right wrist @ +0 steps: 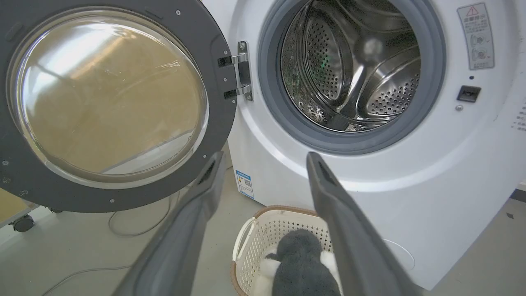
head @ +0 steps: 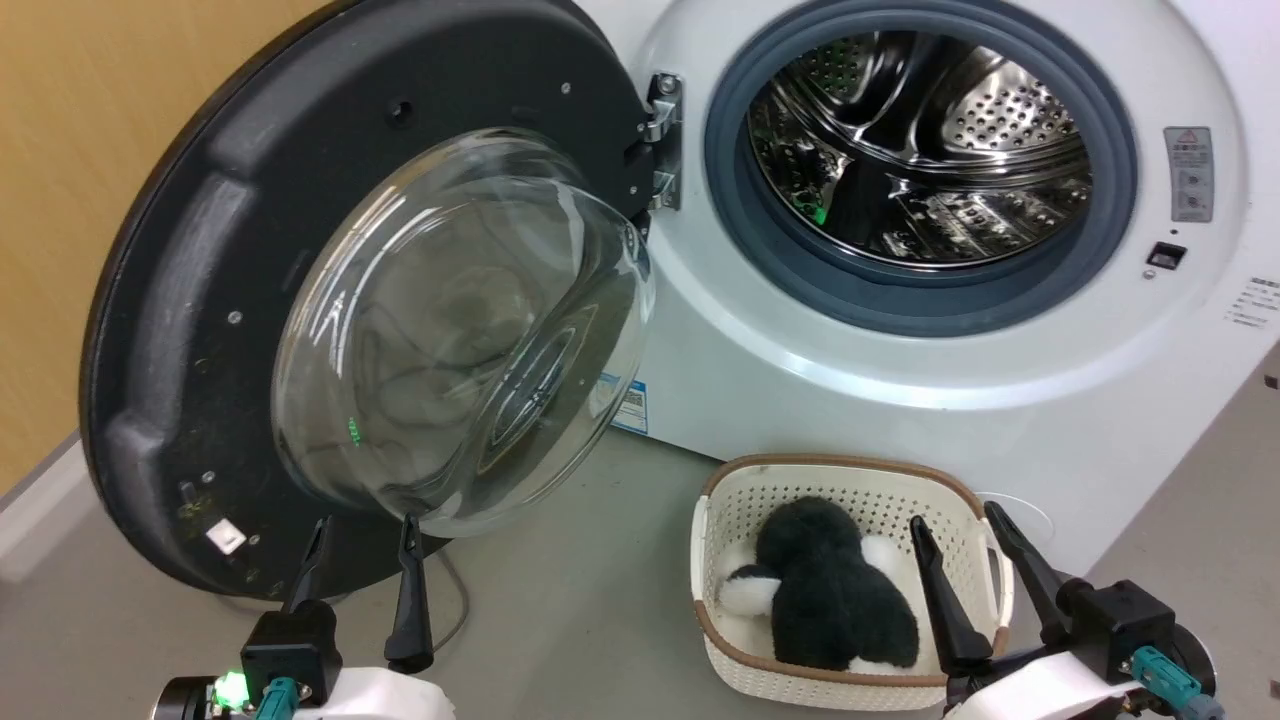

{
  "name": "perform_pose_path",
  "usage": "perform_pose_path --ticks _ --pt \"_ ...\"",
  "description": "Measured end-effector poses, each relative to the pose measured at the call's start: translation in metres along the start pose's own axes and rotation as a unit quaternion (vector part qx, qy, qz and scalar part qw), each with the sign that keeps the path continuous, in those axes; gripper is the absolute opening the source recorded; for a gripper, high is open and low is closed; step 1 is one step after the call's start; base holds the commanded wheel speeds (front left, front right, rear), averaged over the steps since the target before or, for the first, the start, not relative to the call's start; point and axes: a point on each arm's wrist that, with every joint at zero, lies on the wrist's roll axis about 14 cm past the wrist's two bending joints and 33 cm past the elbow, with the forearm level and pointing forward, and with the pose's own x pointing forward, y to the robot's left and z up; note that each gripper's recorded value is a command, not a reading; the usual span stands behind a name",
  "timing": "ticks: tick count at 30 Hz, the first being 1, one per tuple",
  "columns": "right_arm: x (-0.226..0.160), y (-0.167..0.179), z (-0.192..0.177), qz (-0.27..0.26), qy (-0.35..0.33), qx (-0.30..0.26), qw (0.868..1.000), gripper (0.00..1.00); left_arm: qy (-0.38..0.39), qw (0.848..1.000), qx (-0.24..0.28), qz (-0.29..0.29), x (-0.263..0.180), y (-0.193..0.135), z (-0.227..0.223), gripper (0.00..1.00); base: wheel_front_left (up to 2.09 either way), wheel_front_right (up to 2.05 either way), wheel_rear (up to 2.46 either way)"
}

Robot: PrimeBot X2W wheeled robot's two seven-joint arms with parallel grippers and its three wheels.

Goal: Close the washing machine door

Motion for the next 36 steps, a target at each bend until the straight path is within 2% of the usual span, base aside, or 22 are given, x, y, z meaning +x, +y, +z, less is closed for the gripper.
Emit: perform_pose_path --ticks 36 --pt "0.04 0.079 -0.004 0.122 -0.016 0.04 0.992 1.0 -0.019 0.991 0.011 0.13 -0.048 0.07 0.005 1.0 0.0 0.0 0.0"
